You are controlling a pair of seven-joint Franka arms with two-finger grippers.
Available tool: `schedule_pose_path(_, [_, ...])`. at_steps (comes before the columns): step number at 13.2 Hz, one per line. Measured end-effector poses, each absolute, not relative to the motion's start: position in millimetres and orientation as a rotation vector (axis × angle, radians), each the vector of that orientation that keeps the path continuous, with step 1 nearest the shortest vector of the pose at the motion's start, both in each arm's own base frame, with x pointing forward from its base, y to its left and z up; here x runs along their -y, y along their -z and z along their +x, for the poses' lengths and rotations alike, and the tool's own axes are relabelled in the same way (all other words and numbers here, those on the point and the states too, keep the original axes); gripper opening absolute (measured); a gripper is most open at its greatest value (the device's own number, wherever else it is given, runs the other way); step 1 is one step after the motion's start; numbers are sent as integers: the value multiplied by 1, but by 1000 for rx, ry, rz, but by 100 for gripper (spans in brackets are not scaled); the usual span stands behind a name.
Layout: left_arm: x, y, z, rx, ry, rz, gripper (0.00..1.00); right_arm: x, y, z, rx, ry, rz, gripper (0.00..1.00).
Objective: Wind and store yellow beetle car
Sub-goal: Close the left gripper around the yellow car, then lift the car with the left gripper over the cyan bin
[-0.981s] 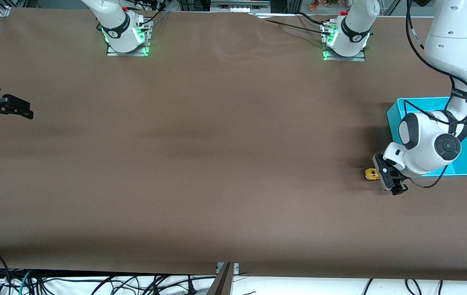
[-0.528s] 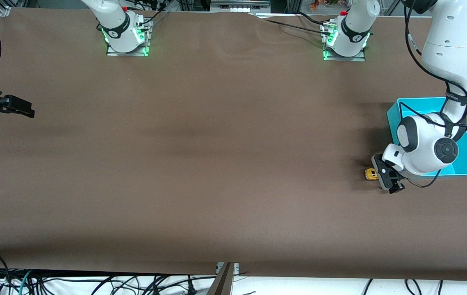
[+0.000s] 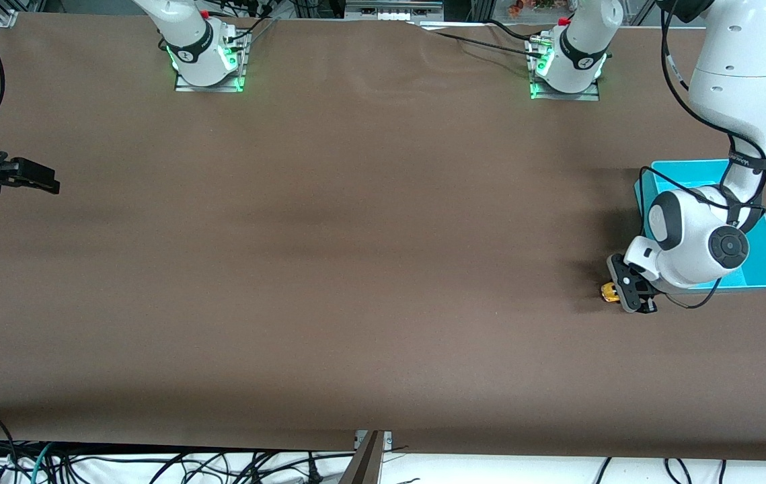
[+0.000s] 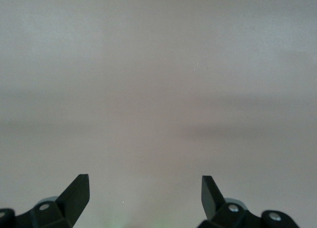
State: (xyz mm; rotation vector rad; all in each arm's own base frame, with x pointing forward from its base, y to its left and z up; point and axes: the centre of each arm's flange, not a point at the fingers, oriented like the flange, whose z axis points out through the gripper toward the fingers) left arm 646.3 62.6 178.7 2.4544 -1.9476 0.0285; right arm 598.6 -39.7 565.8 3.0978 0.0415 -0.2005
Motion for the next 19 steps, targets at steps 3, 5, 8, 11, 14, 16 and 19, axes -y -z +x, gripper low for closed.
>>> schedule_pose_path(3, [-63,-204,649,1928,7,2435,50,40,-565,599,-40,202,3098,100])
schedule_pose_path(5, [-62,-245,648,1903,33,2423,50,41,-565,599,-39,203,3098,100])
schedule_pose_path(8, [-65,-312,637,1859,52,2429,50,41,-565,599,-38,203,3098,100])
schedule_pose_path(11, [-91,-357,610,1743,102,2449,50,41,-565,599,-38,203,3098,100])
schedule_pose_path(14, [-124,-385,580,1729,152,2435,50,41,-565,599,-38,203,3098,100])
schedule_pose_path(16, [-149,-389,565,1827,194,2386,50,41,-565,599,-37,203,3098,100])
schedule_pose_path(19, [-188,-375,542,1909,274,2314,50,41,-565,599,-37,203,3098,100])
